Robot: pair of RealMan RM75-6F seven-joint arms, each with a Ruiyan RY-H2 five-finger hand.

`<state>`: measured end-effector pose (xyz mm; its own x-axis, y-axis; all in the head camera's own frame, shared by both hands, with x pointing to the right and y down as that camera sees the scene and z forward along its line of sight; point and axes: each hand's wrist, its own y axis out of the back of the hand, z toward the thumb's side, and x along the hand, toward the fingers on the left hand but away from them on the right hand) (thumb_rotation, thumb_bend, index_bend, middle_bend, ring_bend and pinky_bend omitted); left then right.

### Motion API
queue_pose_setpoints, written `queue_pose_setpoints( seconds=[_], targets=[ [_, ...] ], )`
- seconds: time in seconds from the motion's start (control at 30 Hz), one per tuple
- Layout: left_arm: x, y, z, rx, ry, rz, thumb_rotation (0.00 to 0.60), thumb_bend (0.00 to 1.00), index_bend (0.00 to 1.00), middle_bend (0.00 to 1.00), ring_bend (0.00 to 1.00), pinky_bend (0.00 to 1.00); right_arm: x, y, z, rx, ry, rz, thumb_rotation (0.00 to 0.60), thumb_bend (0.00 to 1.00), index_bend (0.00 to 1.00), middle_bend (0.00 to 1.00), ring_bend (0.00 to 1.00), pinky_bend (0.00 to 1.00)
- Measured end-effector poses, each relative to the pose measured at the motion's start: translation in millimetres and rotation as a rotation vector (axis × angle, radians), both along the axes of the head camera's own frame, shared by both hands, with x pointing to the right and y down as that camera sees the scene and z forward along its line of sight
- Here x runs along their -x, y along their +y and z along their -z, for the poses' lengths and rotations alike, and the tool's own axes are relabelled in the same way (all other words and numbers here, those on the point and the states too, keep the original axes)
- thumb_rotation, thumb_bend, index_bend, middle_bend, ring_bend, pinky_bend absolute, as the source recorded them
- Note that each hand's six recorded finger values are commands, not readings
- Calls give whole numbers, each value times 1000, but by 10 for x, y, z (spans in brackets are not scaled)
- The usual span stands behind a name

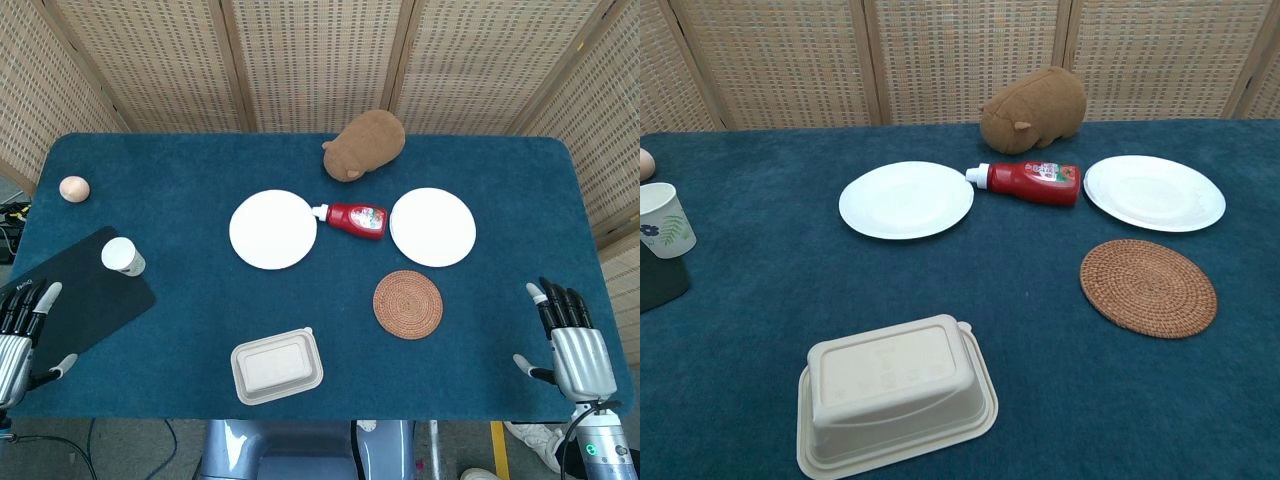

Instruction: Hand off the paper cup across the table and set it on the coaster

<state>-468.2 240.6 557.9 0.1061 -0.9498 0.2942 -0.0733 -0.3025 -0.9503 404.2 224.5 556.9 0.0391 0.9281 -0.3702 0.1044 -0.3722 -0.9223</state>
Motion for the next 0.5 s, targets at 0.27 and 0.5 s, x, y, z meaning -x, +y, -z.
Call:
queue_pose_setpoints(
  seconds=[0.27, 0.5],
  targets=[
    [-2, -6, -28, 10, -7, 2, 600, 154, 0, 0, 0, 0, -11, -8, -3, 1, -2, -2, 600, 18, 0, 0, 0, 0],
    [-6, -170, -130, 50, -6, -15, 600, 154, 0, 0, 0, 0, -26, -8, 0, 0, -5, -9, 600, 17, 0, 0, 0, 0]
  ],
)
